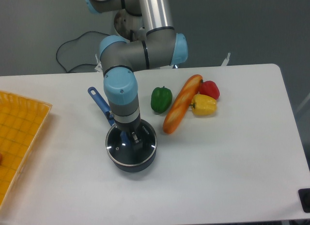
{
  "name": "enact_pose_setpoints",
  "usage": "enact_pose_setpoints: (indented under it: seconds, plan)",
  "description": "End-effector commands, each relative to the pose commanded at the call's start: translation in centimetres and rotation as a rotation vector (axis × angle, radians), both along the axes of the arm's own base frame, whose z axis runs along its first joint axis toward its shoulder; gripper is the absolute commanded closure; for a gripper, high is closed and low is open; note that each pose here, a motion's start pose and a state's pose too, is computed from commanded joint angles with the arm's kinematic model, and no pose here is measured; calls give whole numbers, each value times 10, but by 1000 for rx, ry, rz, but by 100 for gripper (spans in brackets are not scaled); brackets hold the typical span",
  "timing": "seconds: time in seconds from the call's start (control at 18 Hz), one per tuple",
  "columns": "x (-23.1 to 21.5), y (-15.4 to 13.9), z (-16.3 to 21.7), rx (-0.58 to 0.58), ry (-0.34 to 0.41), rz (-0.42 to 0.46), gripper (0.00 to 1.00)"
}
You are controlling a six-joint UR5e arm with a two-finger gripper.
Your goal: Open the lid
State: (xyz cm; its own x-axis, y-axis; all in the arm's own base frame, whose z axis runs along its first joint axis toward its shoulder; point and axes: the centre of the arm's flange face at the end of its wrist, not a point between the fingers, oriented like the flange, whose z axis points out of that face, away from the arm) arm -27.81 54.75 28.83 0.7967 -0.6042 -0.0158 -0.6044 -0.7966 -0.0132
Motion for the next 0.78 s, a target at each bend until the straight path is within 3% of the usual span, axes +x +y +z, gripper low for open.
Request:
enact_pose_setpoints:
  seconds: [0.33,0.78]
  plan:
    - [-2,2,4,7,6,-3,56]
    - [-11,3,18,22,29,3,59]
